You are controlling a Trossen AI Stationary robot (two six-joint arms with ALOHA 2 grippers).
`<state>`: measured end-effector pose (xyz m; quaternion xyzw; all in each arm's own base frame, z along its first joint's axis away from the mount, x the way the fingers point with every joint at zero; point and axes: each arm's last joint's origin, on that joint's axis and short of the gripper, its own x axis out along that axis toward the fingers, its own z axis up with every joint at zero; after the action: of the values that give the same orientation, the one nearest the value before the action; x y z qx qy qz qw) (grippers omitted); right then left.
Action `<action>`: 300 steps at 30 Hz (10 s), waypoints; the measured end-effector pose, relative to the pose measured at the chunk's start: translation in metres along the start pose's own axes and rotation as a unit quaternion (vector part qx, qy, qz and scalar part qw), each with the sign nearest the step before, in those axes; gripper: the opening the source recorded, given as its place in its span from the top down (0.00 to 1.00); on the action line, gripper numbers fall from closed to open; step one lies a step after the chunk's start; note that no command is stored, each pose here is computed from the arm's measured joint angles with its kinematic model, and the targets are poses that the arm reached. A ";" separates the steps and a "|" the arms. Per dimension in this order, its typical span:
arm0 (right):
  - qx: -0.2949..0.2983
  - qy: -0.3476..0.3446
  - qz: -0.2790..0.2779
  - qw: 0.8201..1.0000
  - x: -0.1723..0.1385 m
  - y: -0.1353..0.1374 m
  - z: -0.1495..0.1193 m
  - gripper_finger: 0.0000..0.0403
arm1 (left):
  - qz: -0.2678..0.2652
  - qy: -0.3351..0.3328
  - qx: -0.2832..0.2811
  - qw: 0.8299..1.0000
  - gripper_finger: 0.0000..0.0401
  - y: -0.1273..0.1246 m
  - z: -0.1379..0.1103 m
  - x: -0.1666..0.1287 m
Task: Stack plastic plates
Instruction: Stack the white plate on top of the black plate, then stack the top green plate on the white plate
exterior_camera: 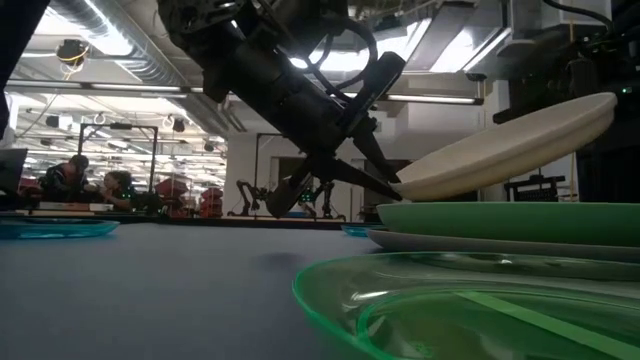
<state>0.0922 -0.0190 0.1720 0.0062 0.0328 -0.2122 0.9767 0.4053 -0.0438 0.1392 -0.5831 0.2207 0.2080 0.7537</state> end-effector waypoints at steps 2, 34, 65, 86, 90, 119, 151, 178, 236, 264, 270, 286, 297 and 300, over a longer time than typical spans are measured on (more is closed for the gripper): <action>0.000 0.000 0.000 1.000 0.000 0.000 0.000 1.00 | 0.000 0.000 0.000 1.000 0.96 0.000 0.000 0.000; 0.000 0.000 0.000 1.000 0.000 0.000 0.000 1.00 | -0.007 0.039 0.006 0.999 0.82 0.000 -0.002 0.000; 0.000 0.000 0.000 1.000 0.000 0.000 0.000 1.00 | -0.057 0.005 0.148 0.987 0.83 -0.029 0.017 -0.030; 0.060 -0.029 -0.009 0.998 0.000 -0.001 0.005 0.88 | -0.064 -0.029 0.352 0.933 0.83 -0.046 0.090 -0.089; 0.090 -0.030 -0.018 0.995 0.000 -0.001 0.005 0.75 | -0.051 -0.031 0.371 0.927 0.83 -0.041 0.099 -0.089; 0.060 0.174 -0.122 0.975 0.016 -0.002 0.113 0.63 | -0.020 -0.054 0.423 0.905 0.83 -0.036 0.112 -0.089; 0.055 0.466 -0.077 0.880 0.124 -0.154 0.067 0.63 | -0.022 -0.052 0.425 0.903 0.83 -0.037 0.110 -0.089; -0.084 0.570 0.090 0.812 0.146 -0.173 0.009 0.63 | -0.010 -0.064 0.436 0.898 0.83 -0.041 0.094 -0.088; -0.090 0.597 0.148 0.783 0.150 -0.174 -0.017 1.00 | -0.010 -0.064 0.435 0.898 0.83 -0.041 0.094 -0.088; -0.034 0.592 0.160 0.790 0.162 -0.182 0.036 1.00 | -0.010 -0.064 0.435 0.898 0.83 -0.041 0.094 -0.088; -0.032 0.590 0.155 0.792 0.164 -0.183 0.044 1.00 | -0.010 -0.064 0.435 0.898 0.83 -0.041 0.094 -0.088; -0.022 0.575 0.134 0.807 0.172 -0.190 0.084 1.00 | -0.010 -0.064 0.435 0.898 0.83 -0.041 0.094 -0.088; -0.021 0.557 0.155 0.815 0.171 -0.189 0.121 1.00 | -0.010 -0.064 0.435 0.898 0.83 -0.041 0.094 -0.088; -0.006 0.545 0.171 0.821 0.171 -0.188 0.128 1.00 | -0.010 -0.064 0.435 0.898 0.83 -0.041 0.094 -0.088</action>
<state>0.1772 -0.2636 0.2883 0.1207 0.5592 -0.0032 0.8202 0.3654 0.0328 0.2433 -0.1841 0.2347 0.1210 0.9468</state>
